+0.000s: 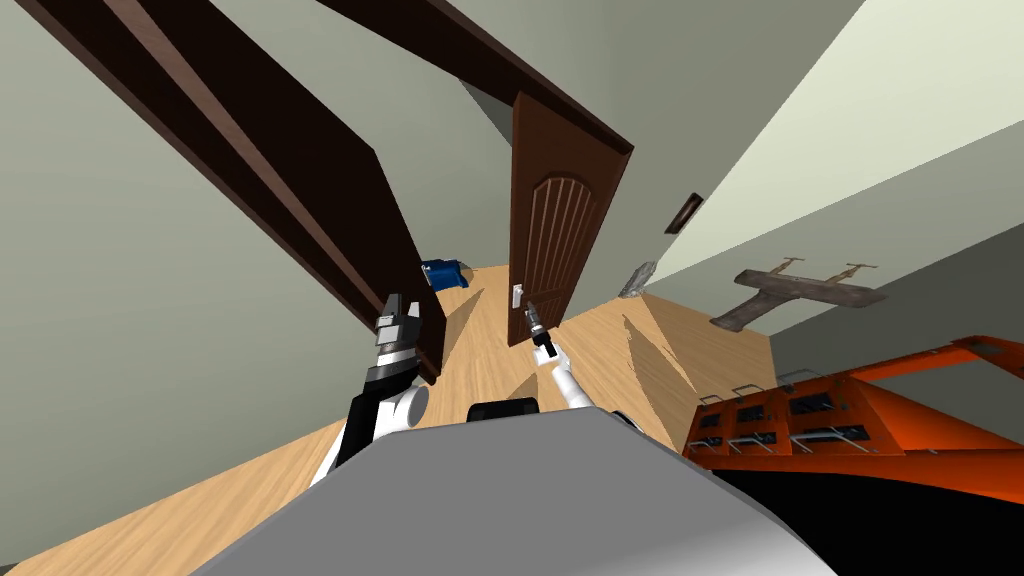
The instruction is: Push the door open
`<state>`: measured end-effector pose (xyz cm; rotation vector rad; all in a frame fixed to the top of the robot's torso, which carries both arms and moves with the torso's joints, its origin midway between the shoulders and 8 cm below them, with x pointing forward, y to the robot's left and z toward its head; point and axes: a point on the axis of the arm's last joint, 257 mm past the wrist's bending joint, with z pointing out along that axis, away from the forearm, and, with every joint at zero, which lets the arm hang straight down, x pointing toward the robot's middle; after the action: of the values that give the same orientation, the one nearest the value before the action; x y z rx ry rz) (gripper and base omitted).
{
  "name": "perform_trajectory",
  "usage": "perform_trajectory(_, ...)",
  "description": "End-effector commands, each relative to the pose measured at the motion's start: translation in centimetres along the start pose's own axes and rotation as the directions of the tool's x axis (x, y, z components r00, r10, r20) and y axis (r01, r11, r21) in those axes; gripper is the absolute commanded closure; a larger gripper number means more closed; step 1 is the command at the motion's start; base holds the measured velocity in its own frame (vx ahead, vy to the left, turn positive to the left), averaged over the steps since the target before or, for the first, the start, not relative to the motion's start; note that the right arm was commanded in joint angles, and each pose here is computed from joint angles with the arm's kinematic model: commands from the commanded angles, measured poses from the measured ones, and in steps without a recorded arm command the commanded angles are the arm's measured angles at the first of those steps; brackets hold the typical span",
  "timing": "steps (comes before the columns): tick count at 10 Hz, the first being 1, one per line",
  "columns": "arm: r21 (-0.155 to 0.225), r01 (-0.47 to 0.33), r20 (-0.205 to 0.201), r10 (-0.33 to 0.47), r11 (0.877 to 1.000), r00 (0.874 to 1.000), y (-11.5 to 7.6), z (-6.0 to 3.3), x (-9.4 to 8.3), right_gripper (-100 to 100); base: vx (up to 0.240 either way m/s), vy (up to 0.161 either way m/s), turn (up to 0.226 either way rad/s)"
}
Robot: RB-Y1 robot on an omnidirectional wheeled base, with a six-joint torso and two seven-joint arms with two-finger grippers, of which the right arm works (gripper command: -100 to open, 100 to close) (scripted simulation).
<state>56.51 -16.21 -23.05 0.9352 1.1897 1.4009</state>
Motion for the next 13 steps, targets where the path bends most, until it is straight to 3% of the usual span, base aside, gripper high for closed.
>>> perform_trajectory(1, 0.017, -0.004, -0.004, 0.004, 1.0, 1.0, -0.8, 0.16, 0.1, -100, 0.042, -0.074, 0.041)
perform_trajectory(4, 0.059, -0.021, -0.024, 0.023, 0.998, 0.999, -2.4, 1.3, 1.0, -100, 0.044, -0.085, 0.076)
perform_trajectory(5, 0.065, -0.021, -0.024, 0.023, 0.998, 0.999, -2.6, 1.21, 1.0, -100, 0.037, -0.096, 0.021)
perform_trajectory(13, 0.166, -0.047, -0.057, 0.057, 0.985, 0.997, -6.1, 3.02, 3.0, -100, 0.054, -0.099, 0.06)
